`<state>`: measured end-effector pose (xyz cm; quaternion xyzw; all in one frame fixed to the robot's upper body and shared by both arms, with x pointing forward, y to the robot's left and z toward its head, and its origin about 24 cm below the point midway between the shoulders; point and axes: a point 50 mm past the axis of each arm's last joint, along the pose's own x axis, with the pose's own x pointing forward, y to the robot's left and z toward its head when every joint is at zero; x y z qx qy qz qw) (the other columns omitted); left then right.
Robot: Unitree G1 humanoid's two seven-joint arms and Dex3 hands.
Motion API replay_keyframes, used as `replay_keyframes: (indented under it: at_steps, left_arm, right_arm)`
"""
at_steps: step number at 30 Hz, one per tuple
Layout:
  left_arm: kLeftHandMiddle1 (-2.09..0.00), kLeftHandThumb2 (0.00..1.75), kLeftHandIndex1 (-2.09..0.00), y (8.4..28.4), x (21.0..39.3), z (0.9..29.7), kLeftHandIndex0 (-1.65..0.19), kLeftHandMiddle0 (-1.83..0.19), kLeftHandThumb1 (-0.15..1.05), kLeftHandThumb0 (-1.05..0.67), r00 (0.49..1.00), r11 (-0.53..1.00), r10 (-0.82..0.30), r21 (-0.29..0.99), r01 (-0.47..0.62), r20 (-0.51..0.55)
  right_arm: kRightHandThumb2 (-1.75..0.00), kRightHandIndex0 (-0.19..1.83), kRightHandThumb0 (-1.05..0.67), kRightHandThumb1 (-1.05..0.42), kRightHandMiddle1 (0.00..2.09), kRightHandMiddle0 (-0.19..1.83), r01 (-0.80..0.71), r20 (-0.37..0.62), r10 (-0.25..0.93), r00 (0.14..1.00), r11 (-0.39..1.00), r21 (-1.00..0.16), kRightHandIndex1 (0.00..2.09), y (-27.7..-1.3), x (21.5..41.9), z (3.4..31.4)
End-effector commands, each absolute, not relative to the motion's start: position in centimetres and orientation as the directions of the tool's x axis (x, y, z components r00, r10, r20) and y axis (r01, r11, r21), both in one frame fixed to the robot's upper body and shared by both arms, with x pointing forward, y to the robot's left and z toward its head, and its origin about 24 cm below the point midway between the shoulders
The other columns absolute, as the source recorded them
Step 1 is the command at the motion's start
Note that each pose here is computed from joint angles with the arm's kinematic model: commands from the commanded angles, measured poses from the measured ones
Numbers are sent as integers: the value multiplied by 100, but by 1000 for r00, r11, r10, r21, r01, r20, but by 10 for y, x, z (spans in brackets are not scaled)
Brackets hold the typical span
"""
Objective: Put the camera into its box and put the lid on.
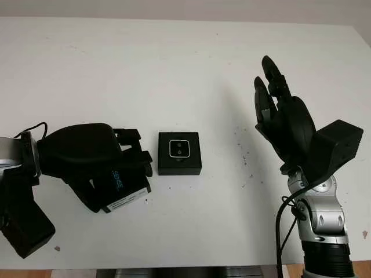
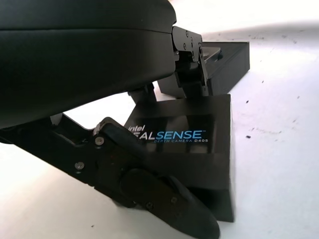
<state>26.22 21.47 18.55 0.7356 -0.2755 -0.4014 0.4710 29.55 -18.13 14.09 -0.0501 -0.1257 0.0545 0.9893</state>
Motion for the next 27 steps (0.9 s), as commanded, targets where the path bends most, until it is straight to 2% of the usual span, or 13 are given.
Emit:
replay_keyframes:
  at_steps: [1,4,6,11,13,14,16,18,19,21,24,25,27]
  left_arm:
    - [-173,5,-158,216,263,189,-28,-25,96,-13,552,-428,-761,903,-35,-340]
    - [-170,6,-162,217,266,199,-25,-25,98,-12,585,-416,-746,909,-36,-318]
    - [-158,6,-155,216,267,205,-24,-24,99,-13,598,-412,-745,909,-61,-297]
    - [-191,6,-145,214,272,226,-24,-13,101,-13,629,-419,-734,900,-122,-256]
    - [-188,6,-150,214,275,235,-24,-14,101,-17,645,-422,-726,895,-144,-239]
    - [-190,6,-153,214,276,239,-23,-15,101,-20,655,-409,-721,902,-139,-226]
    - [-174,6,-154,214,281,248,-23,-19,103,-30,675,-352,-710,931,-93,-201]
    - [-173,6,-151,211,283,258,-23,-18,103,-34,689,-296,-702,954,-52,-181]
    - [-193,5,-148,210,283,263,-24,-16,103,-35,693,-267,-701,963,-38,-167]
    - [-205,5,-144,207,283,270,-28,-23,100,-34,683,-175,-720,984,-14,-118]
    - [-209,4,-139,206,283,275,-35,-29,95,-33,662,-73,-747,997,5,-58]
    - [-206,5,-139,204,284,276,-35,-29,95,-34,655,-51,-754,999,10,-45]
    - [-185,5,-137,202,284,278,-37,-35,95,-34,644,-12,-765,1000,27,-27]
  right_arm:
    - [-61,-3,-71,-105,22,-12,-100,258,124,958,989,-107,6,-181,293,142]
    - [-62,-2,-70,-105,24,-12,-99,259,122,958,990,-97,6,-181,293,142]
    - [-62,-1,-69,-105,27,-12,-97,260,118,958,991,-91,7,-180,293,141]
    - [-62,-1,-70,-105,30,-13,-97,252,117,961,991,-92,7,-180,293,141]
    - [-62,0,-70,-105,31,-13,-96,252,117,961,991,-93,7,-180,294,141]
    - [-62,0,-70,-105,31,-13,-95,252,116,961,991,-93,7,-180,294,141]
    - [-62,0,-68,-105,33,-14,-95,249,114,962,991,-91,7,-180,294,141]
    - [-62,0,-68,-105,34,-14,-94,249,114,962,991,-90,7,-179,294,141]
    - [-62,0,-68,-105,35,-14,-95,250,115,961,991,-93,7,-179,294,142]
    - [-62,0,-67,-105,36,-16,-101,250,123,961,990,-98,7,-179,295,142]
    - [-62,0,-67,-105,42,-18,-107,244,129,961,989,-101,6,-177,296,142]
    - [-62,-1,-67,-105,43,-19,-108,241,128,962,990,-96,6,-176,297,142]
    - [-62,-1,-66,-105,44,-19,-116,237,134,962,989,-90,6,-175,298,141]
